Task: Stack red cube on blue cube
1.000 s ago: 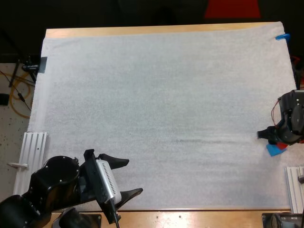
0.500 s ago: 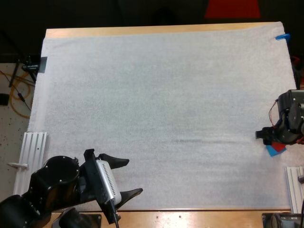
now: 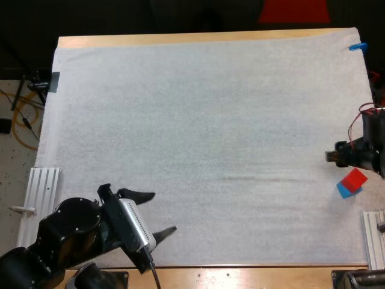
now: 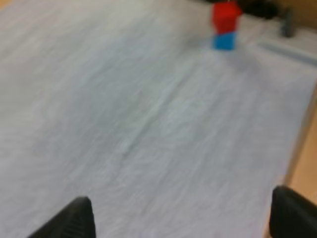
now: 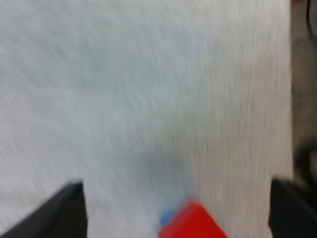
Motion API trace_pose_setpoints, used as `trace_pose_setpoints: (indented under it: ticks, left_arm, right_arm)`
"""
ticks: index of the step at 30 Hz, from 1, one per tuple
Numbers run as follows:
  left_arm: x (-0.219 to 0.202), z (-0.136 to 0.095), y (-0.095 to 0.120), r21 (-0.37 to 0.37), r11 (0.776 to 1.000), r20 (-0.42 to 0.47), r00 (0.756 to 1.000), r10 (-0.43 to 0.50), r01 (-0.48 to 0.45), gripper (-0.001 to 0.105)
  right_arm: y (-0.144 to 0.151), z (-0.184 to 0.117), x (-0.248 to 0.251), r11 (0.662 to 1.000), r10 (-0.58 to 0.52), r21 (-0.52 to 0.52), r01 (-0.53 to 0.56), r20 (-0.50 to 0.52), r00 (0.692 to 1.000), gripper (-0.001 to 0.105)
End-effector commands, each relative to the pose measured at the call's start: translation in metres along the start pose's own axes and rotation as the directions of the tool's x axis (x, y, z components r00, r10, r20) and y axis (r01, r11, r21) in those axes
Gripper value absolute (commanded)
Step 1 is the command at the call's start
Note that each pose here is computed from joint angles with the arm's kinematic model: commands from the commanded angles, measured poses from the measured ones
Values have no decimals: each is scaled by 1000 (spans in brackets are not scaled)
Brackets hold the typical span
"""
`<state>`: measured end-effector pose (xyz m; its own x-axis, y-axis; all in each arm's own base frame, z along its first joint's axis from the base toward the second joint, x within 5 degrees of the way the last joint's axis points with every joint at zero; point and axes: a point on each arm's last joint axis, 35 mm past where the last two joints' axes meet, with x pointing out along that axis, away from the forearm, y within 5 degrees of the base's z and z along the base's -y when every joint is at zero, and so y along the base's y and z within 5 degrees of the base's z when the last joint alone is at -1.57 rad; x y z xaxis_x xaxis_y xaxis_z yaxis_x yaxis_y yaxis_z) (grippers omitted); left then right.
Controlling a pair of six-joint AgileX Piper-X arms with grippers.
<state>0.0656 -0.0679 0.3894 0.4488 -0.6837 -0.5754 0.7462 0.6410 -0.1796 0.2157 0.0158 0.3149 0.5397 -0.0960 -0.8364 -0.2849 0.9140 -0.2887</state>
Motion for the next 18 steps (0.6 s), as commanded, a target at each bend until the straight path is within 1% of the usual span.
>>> trace_pose_setpoints:
  ticks: [1,2,3,5,6,7,8,9,11,12,14,15,17,18]
  left_arm:
    - [-2,5,4,4,994,41,993,110,-110,69]
    - [-2,7,6,-3,987,65,985,162,-162,69]
    - [-2,8,7,-9,982,79,979,188,-188,69]
    - [-5,14,14,-47,964,133,955,266,-262,69]
    - [-6,16,16,-62,958,149,946,287,-281,69]
    - [-8,18,21,-88,945,170,930,325,-314,69]
    - [-10,20,27,-118,926,189,907,376,-360,69]
    - [-12,21,30,-132,914,192,895,402,-383,69]
    - [-19,21,43,-181,858,196,837,511,-481,69]
    - [-20,21,45,-191,849,196,829,525,-493,69]
    - [-27,18,55,-257,801,181,787,590,-541,69]
    - [-30,17,56,-272,790,183,776,603,-550,69]
    - [-38,14,57,-344,755,194,745,638,-558,69]
    - [-39,14,56,-353,749,196,738,646,-561,69]
  right_arm:
    - [1,0,-21,1000,-16,-12,17,91,996,71]
    - [3,-1,-33,1000,-20,-15,23,140,990,71]
    - [4,-2,-36,1000,-21,-14,23,155,988,71]
    - [4,-6,-53,999,-36,12,34,224,974,71]
    - [4,-8,-57,999,-37,19,34,238,971,71]
    - [4,-10,-63,999,-39,32,32,266,963,71]
    - [3,-11,-68,999,-42,38,33,286,957,71]
    - [3,-13,-71,999,-46,40,36,296,954,71]
    - [3,-18,-81,998,-58,48,45,331,942,71]
    - [3,-18,-82,998,-60,49,46,335,940,71]
    - [2,-24,-93,997,-73,63,53,372,925,71]
    - [2,-26,-97,996,-77,66,56,383,920,71]
    - [2,-35,-110,993,-103,101,65,425,899,71]
    - [2,-38,-114,992,-109,109,68,438,892,71]
